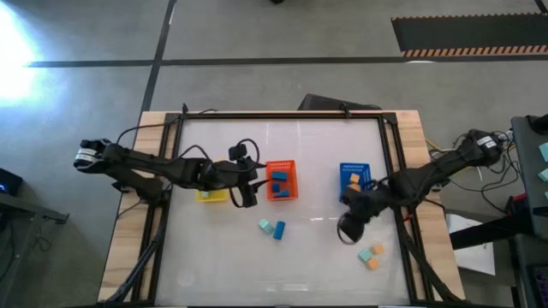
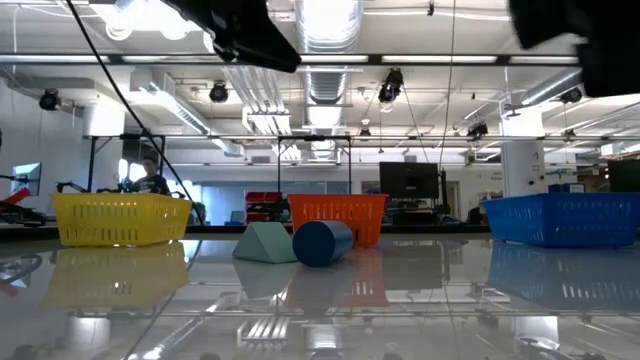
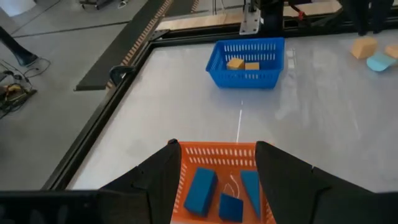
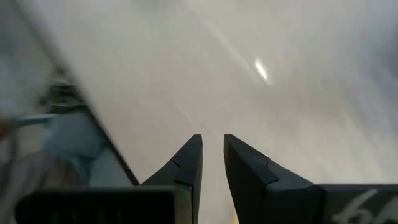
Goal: Sort & place blocks by color
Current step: Put the yellow block into the blue bin
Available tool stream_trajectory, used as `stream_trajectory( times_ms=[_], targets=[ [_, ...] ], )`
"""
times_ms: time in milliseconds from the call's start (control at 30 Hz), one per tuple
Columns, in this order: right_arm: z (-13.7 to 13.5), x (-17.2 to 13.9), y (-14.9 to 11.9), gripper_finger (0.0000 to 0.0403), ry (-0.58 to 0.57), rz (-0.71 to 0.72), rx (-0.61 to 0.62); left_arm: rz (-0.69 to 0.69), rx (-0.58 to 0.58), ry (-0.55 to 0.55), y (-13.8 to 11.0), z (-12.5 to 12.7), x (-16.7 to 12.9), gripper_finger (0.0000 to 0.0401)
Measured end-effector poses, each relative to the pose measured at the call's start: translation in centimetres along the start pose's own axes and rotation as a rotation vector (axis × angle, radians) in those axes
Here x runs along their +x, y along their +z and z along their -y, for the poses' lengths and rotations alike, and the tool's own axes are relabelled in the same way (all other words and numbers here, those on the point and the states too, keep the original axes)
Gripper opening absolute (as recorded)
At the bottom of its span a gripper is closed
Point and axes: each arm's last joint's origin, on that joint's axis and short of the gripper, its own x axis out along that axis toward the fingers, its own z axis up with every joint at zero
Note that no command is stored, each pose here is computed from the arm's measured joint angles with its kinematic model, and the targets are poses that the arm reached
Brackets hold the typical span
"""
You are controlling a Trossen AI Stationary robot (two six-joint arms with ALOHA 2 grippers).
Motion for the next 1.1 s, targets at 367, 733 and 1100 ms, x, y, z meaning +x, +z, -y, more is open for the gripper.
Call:
stream_trajectory(
  times_ms=[367,733,1100],
  targets=[
    [-0.6,2.4,-4.6,0.01,-0.287,-0.173,0.372,0.0,-0.026,-0.002,-0.8,-0.5,-1.3,0.0189],
    [-0.3,4.7,-7.4,0.0204,-0.451,-0.291,0.447,-0.044,0.0,-0.014,-1.2,-0.3,-1.7,0.019],
    [1.9,5.9,-8.3,0.0221,-0.539,-0.283,0.438,-0.042,0.001,-0.018,-1.2,-0.2,-1.7,0.019]
  ],
)
